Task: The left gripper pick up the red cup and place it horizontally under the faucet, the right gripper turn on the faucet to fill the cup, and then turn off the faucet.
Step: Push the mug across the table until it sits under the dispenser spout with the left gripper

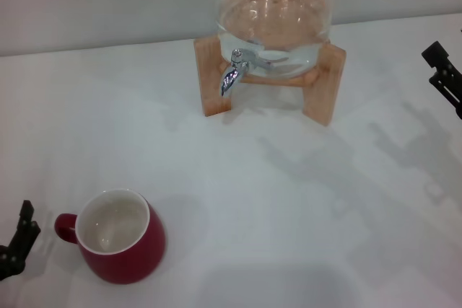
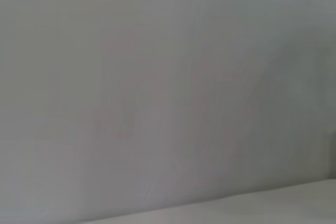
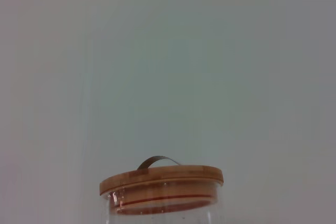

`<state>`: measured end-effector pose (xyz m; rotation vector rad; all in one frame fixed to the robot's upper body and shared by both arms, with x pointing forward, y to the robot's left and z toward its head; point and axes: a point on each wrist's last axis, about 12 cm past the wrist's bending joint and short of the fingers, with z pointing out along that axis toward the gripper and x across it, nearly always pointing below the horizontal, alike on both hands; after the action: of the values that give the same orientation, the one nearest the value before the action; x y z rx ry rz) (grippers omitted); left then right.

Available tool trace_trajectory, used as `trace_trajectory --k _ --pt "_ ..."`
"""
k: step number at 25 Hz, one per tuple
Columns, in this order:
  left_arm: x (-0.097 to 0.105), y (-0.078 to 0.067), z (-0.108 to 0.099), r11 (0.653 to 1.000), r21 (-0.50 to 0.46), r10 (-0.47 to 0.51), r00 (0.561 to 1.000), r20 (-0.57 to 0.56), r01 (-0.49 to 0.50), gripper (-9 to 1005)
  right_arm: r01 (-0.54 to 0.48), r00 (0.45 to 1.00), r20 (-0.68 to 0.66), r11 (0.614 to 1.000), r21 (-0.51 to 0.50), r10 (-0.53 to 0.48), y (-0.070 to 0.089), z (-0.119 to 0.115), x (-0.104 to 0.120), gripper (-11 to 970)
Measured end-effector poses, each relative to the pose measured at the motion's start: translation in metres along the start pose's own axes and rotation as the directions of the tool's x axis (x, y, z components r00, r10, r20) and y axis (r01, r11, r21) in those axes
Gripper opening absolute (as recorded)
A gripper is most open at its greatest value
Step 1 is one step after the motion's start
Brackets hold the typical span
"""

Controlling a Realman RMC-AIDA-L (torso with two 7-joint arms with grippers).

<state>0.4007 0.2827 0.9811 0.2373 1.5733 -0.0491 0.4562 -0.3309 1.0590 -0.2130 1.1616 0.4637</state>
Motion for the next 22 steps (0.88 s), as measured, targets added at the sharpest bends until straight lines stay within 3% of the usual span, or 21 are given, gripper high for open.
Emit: trace_trajectory --k 22 --pt "0.005 -0.009 -0.014 0.999 0.023 -0.038 0.999 -0.028 0.039 868 0.002 1.000 -0.001 1.000 0.000 -0.002 0.000 0.000 0.000 843"
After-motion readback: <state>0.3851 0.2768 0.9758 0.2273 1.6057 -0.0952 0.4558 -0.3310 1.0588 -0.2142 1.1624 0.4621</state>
